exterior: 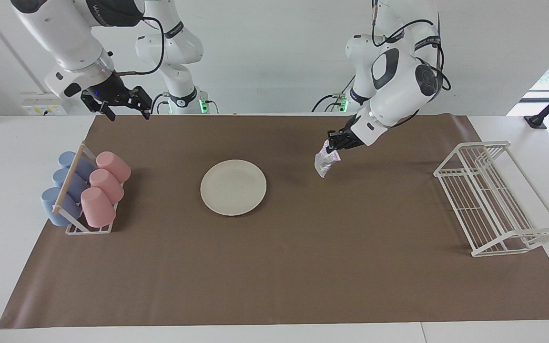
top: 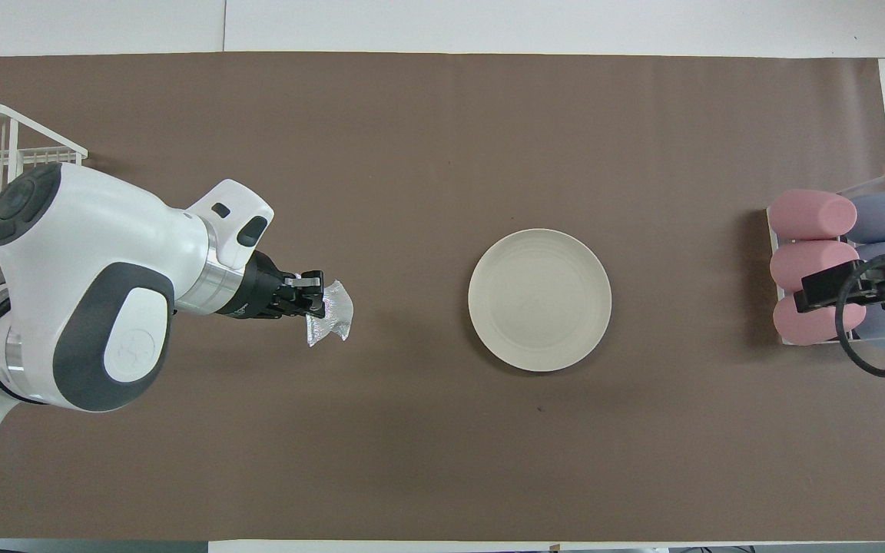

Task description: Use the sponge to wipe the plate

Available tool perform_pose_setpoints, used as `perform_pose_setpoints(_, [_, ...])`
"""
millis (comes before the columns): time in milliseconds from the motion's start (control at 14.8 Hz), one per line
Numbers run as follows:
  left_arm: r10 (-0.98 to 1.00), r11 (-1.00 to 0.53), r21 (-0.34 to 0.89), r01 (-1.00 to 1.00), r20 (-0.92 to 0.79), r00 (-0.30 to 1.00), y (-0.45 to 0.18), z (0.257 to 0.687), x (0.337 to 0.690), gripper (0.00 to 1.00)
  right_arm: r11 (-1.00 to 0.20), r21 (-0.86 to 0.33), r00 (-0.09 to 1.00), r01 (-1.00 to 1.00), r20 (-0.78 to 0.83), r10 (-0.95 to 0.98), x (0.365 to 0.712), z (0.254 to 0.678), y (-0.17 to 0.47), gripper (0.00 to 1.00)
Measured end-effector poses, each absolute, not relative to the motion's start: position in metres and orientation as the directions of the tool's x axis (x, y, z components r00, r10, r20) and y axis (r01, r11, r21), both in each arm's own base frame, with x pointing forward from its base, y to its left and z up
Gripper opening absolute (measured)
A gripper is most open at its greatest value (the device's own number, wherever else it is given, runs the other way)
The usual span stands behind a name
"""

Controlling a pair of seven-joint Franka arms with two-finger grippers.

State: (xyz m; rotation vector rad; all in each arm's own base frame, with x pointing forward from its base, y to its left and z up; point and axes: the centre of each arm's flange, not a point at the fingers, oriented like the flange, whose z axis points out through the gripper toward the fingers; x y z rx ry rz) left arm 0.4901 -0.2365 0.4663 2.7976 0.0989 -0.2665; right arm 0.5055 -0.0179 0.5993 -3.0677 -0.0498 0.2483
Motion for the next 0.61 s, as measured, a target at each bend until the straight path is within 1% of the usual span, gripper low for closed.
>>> perform_pose_setpoints(270, [0.047,-0.996,0.069,0.058,-0.148,0.988,-0.236,0.465,0.484,0.05,-0.997,-0.045,0.986,0.055,-0.153,0.062,0.507,0.599,-0.016,1.00])
perform_pose_setpoints(608, [0.024,-0.976,-0.216,-0.006,-0.136,0.990,-0.216,0.506,0.492,0.05,-0.998,-0.042,0.988,0.056,-0.145,0.061,0.509,0.599,-0.014,1.00])
